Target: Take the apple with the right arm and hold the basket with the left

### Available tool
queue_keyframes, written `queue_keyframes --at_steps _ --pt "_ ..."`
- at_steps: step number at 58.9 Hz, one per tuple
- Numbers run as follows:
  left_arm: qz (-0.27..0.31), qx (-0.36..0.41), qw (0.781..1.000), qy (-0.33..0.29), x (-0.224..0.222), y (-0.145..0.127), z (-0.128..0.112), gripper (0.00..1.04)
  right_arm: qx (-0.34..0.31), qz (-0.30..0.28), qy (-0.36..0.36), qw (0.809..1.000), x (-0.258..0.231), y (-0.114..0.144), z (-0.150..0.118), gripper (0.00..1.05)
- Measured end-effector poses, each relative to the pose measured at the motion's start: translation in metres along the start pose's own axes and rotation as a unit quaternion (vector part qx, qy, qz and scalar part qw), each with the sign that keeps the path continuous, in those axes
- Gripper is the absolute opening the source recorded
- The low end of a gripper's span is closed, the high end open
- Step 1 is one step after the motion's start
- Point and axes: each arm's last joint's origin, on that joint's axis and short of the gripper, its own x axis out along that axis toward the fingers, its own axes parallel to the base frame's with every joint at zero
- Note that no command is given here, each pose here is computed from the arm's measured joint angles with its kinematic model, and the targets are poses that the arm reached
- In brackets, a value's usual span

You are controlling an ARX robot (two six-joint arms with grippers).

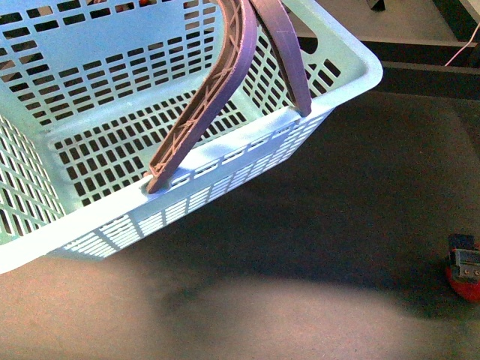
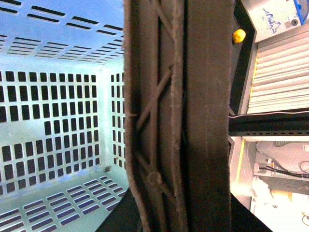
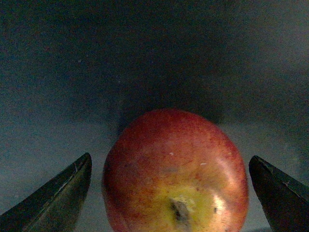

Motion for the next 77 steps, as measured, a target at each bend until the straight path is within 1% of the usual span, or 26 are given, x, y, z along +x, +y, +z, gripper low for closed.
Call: queue_keyframes --at_steps 2,6,10,25,28,34,44,51,61,71,77 --pt "0.0 0.0 1.0 0.0 0.0 0.0 0.0 0.16 0.0 -0.001 0.0 1.0 0.0 0.0 -0.001 0.88" --pt "0.0 0.0 1.0 0.0 0.0 0.0 0.0 0.16 -0.001 -0.001 0.0 1.0 0.0 0.0 -0.001 0.81" --pt "0.0 0.0 1.0 0.0 0.0 0.0 0.0 0.16 -0.001 -0.001 0.0 1.0 -0.001 0.0 -0.002 0.78" --pt "0.0 0.0 1.0 -0.001 0.0 0.0 0.0 0.16 -0.001 0.009 -0.008 1.0 -0.017 -0.005 -0.004 0.77" --pt "0.0 0.0 1.0 0.0 0.0 0.0 0.0 0.16 -0.003 0.011 -0.018 1.0 -0.025 -0.006 0.0 0.77" --pt "0.0 0.0 1.0 0.0 0.0 0.0 0.0 0.16 -0.005 0.031 -0.058 0.998 -0.051 -0.007 0.018 0.77" --pt "0.0 0.0 1.0 0.0 0.0 0.0 0.0 0.16 -0.015 0.067 -0.126 0.99 -0.096 0.0 0.048 0.76" --pt "0.0 0.0 1.0 0.0 0.0 0.0 0.0 0.16 -0.017 0.093 -0.173 0.98 -0.129 0.009 0.067 0.76" --pt "0.001 0.0 1.0 -0.001 0.0 0.0 0.0 0.16 -0.017 0.133 -0.235 0.963 -0.174 0.029 0.091 0.76" --pt "0.0 0.0 1.0 0.0 0.0 0.0 0.0 0.16 -0.016 0.187 -0.298 0.936 -0.22 0.062 0.114 0.76" --pt "0.0 0.0 1.0 0.0 0.0 0.0 0.0 0.16 -0.016 0.225 -0.329 0.917 -0.245 0.087 0.126 0.76"
